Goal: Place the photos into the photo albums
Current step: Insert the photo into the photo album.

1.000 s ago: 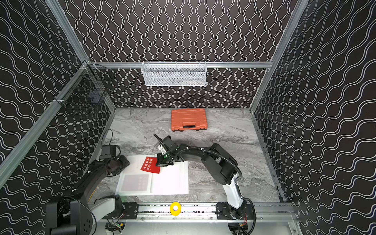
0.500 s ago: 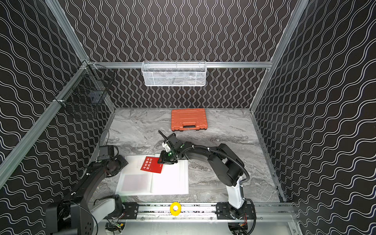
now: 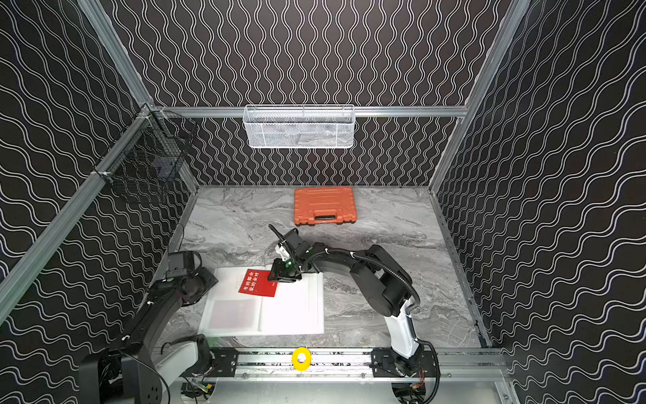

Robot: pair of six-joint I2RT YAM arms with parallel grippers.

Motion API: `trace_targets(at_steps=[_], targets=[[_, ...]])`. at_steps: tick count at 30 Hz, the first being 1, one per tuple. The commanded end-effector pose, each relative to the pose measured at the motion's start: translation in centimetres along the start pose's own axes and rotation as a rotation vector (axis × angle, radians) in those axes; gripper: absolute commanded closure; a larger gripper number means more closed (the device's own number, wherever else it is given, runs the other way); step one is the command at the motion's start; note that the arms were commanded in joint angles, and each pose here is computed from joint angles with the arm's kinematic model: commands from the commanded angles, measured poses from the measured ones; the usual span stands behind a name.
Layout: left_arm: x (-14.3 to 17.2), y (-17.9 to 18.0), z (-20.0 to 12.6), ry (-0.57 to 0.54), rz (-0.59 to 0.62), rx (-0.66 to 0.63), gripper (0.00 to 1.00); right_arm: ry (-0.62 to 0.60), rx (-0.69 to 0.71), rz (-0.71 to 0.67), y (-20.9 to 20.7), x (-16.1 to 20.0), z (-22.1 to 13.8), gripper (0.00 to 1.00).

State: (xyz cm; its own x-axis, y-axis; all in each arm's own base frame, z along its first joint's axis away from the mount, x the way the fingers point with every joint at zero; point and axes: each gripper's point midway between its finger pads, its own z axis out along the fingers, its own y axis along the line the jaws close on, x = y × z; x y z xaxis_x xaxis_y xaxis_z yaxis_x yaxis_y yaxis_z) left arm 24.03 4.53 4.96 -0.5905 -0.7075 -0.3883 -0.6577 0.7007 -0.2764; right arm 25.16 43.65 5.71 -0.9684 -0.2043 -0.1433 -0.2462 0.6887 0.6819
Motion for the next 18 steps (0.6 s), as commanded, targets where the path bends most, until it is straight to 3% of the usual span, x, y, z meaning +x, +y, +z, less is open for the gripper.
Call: trace_targets(at_steps=[1, 18], targets=[[0.0, 0.3, 0.1, -0.007, -0.014, -0.010, 0.49, 0.011, -0.035, 0.000, 0.9, -0.3, 0.6, 0.63], [1.6, 0.2, 1.5, 0.041, -0.041, 0.027, 0.47, 0.053, -0.131, -0.009, 4.8, -1.6, 3.3, 0.62]])
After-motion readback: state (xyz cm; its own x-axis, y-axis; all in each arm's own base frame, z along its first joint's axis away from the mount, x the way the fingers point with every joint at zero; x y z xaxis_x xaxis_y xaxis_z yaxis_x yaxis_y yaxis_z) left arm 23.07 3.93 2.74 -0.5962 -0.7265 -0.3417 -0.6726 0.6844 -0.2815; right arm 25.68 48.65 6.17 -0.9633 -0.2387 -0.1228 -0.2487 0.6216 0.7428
